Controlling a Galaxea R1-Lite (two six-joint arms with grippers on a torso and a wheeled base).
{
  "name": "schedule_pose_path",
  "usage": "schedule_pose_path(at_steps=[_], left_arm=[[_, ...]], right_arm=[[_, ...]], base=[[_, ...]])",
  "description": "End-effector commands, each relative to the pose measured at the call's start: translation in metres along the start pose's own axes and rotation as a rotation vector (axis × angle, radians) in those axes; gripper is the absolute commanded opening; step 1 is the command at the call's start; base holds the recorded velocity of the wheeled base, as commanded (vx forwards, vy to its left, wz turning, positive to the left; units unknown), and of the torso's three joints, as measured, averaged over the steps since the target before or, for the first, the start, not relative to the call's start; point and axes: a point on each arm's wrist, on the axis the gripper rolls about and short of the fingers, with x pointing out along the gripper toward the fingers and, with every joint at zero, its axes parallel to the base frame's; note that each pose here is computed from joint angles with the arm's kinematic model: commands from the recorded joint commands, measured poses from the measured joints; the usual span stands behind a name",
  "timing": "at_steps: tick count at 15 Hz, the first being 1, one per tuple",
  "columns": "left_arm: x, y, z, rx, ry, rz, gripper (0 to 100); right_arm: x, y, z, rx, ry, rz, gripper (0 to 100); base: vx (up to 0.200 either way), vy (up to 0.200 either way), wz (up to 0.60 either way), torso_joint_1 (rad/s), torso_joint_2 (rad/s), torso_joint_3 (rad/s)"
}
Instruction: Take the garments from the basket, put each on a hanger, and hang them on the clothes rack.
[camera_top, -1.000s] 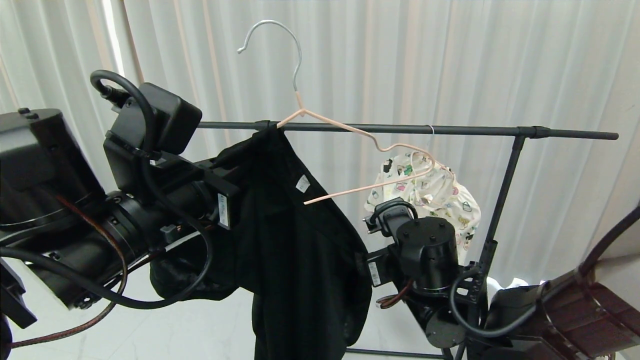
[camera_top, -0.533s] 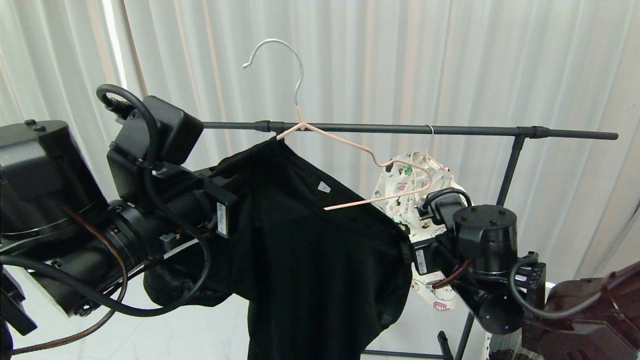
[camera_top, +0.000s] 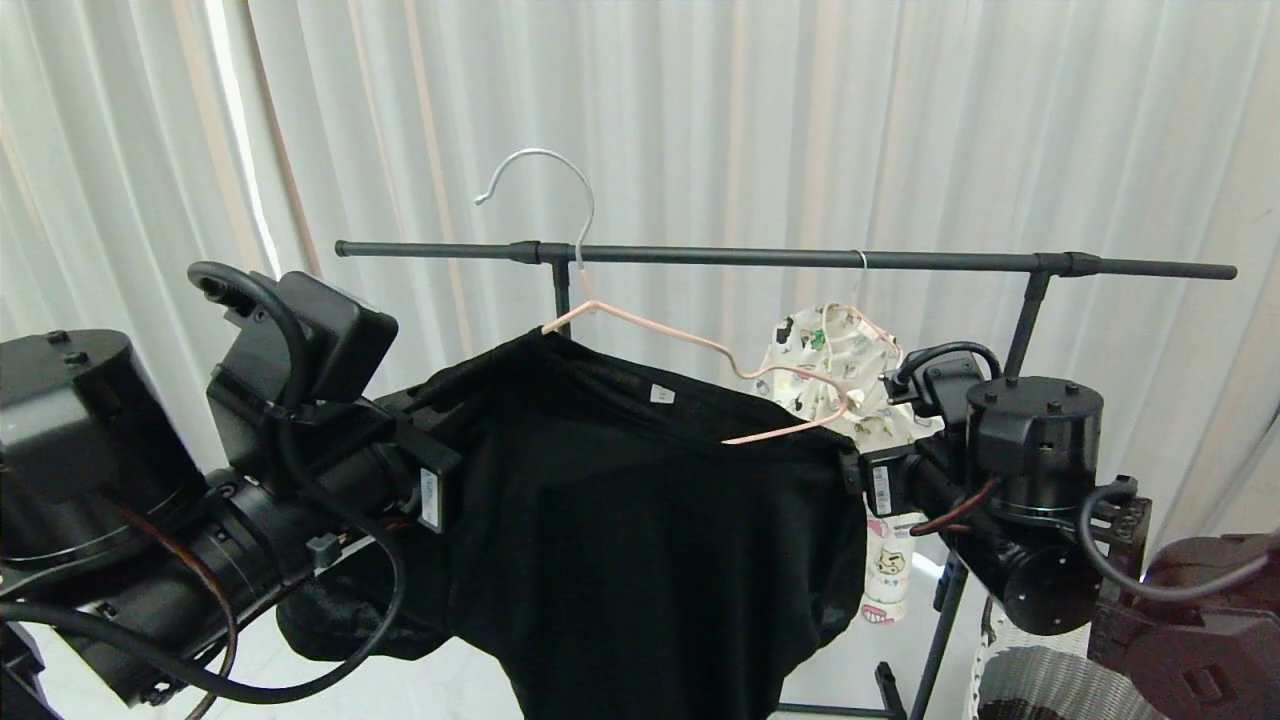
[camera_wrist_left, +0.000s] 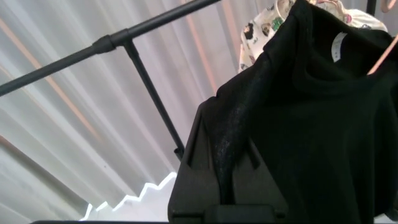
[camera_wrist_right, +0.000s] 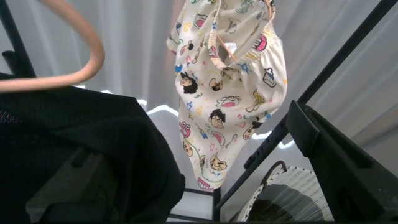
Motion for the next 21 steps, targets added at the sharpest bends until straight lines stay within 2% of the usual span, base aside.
schedule_pose_path(at_steps=[1,4,7,14,17,21], left_arm=[[0.002,-0.003,-0.011,0.007,0.03,-0.003,0],[-0.003,-0.004,-0.018,0.024,0.03,-0.013,0],[-0.006,-0.004,-0.017,0.024,0.007,-0.034,0],[-0.007,-0.004,-0.025,0.026,0.038,-0.032,0],[-0.002,-0.001,-0.021,0.023,0.028,-0.019,0],[-0.009,-0.007,-0.036,0.029,0.066,-0.066,0]], right_arm=[[-0.001,-0.001,0.001,0.003,-0.003,0.001,100],[0.0,-0.001,0.001,0.003,-0.002,-0.001,100],[0.006,-0.009,0.001,-0.013,0.002,0.008,100],[0.006,-0.014,0.004,-0.018,-0.007,0.027,100],[-0.001,-0.017,0.005,-0.041,0.009,0.098,100],[0.0,-0.03,0.007,-0.091,0.013,0.144,100]], base=[[0.0,0.0,0.0,0.0,0.0,0.0],[0.0,0.0,0.0,0.0,0.0,0.0],[0.0,0.0,0.0,0.0,0.0,0.0],[0.0,0.0,0.0,0.0,0.0,0.0],[0.0,0.0,0.0,0.0,0.0,0.0],[0.0,0.0,0.0,0.0,0.0,0.0]])
